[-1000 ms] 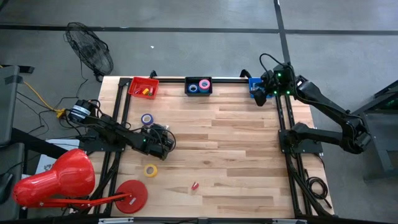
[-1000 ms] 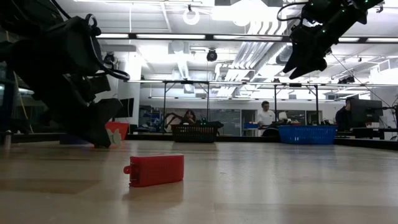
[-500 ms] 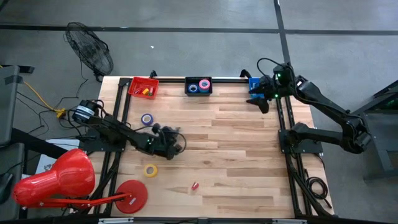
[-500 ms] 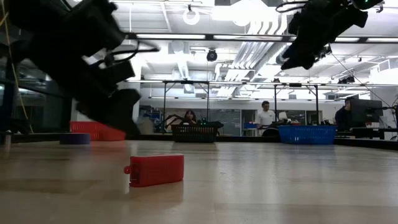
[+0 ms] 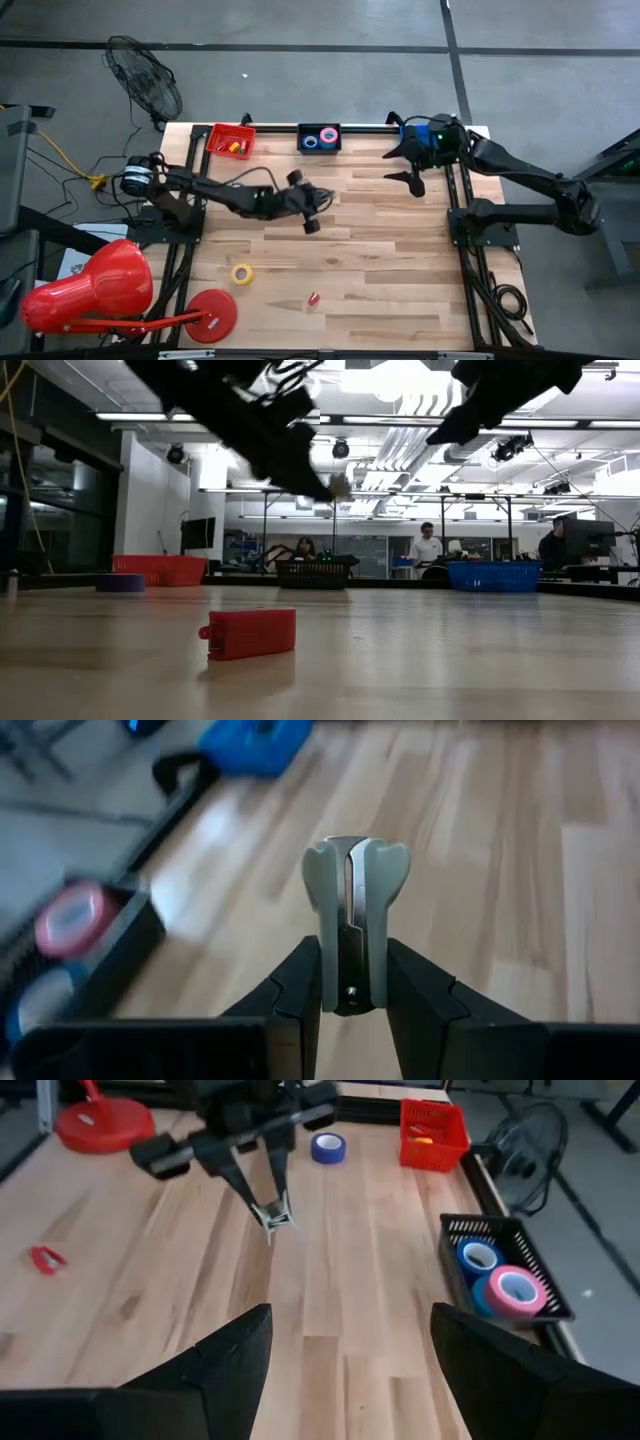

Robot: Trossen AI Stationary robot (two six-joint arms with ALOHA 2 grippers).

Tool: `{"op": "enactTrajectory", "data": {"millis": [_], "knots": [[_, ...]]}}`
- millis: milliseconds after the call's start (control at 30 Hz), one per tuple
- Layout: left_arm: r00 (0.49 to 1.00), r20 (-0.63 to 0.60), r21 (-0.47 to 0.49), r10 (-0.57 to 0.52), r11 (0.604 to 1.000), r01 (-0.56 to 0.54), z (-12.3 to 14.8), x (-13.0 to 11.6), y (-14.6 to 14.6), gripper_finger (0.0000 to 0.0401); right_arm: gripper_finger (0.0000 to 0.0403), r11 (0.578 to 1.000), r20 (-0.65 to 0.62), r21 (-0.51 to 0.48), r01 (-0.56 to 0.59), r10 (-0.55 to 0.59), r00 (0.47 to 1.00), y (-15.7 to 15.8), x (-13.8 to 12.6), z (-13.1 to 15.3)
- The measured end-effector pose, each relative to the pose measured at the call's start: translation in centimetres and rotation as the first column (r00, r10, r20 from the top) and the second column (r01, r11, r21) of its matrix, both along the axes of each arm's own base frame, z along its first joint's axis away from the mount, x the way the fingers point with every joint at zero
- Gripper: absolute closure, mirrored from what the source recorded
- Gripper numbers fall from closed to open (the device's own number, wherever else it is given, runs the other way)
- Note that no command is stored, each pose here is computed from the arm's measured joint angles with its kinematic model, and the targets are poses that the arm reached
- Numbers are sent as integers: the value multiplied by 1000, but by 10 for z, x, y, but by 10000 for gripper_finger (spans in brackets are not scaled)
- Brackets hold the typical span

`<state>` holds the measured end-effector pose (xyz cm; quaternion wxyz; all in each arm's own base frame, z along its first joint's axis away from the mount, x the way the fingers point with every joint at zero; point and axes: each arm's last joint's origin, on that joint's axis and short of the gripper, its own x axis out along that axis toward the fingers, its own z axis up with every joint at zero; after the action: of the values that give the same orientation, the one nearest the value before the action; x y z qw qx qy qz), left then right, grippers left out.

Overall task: Pick and place Stapler, Stapler remover, tape
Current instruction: Put the grey staple remover into the blue bin

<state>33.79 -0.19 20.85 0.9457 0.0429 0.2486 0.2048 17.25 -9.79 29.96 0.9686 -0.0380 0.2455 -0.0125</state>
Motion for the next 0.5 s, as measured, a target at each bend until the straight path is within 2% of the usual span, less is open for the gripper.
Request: {"op": "enactTrajectory", "data": {"millis": [267,500], "knots": [[992,44,91,-117,990,112,41,18,30,322,139,997,-22,-73,-9,7,1000,14,12,-1],[972,74,128,-224,969,214,60,24,43,322,139,985,58,-169,38,-29,998,22,23,8]]}}
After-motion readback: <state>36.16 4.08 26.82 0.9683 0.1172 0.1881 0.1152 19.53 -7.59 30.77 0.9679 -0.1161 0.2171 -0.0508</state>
